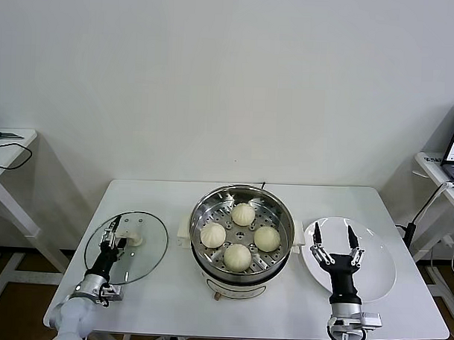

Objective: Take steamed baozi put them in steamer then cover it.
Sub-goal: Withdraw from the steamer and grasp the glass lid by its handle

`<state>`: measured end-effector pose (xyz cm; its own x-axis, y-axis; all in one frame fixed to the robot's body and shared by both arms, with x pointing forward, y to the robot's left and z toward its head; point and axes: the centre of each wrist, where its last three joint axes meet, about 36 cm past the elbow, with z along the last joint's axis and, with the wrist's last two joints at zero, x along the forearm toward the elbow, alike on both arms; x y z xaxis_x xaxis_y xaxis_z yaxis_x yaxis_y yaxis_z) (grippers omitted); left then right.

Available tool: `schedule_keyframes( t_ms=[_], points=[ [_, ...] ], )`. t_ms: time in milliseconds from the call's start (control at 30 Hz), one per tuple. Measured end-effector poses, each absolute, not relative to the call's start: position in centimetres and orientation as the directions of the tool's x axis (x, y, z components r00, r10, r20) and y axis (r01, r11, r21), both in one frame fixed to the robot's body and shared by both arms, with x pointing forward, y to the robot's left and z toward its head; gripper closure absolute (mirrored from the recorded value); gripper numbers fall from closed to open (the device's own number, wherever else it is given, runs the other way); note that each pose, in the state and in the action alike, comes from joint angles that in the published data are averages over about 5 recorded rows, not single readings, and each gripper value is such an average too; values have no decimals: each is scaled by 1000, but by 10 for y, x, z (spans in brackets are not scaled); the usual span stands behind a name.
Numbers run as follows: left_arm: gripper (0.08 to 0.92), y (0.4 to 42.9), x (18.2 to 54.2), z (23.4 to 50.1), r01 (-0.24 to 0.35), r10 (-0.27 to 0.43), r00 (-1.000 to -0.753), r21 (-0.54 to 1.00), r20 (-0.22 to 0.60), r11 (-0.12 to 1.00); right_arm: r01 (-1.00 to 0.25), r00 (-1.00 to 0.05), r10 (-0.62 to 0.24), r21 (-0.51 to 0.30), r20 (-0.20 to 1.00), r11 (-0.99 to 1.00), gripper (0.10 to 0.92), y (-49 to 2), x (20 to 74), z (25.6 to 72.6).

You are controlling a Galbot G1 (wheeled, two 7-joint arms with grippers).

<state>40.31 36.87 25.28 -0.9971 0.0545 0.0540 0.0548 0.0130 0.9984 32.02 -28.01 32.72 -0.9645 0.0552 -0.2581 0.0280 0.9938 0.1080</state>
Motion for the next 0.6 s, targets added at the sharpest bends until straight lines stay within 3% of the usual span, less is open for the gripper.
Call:
schedule_keyframes(
  t_ms=[600],
  points=[
    [701,364,403,244,60,58,-997,998,59,10,14,-965,41,106,-258,994,200,-277,319,327]
  ],
)
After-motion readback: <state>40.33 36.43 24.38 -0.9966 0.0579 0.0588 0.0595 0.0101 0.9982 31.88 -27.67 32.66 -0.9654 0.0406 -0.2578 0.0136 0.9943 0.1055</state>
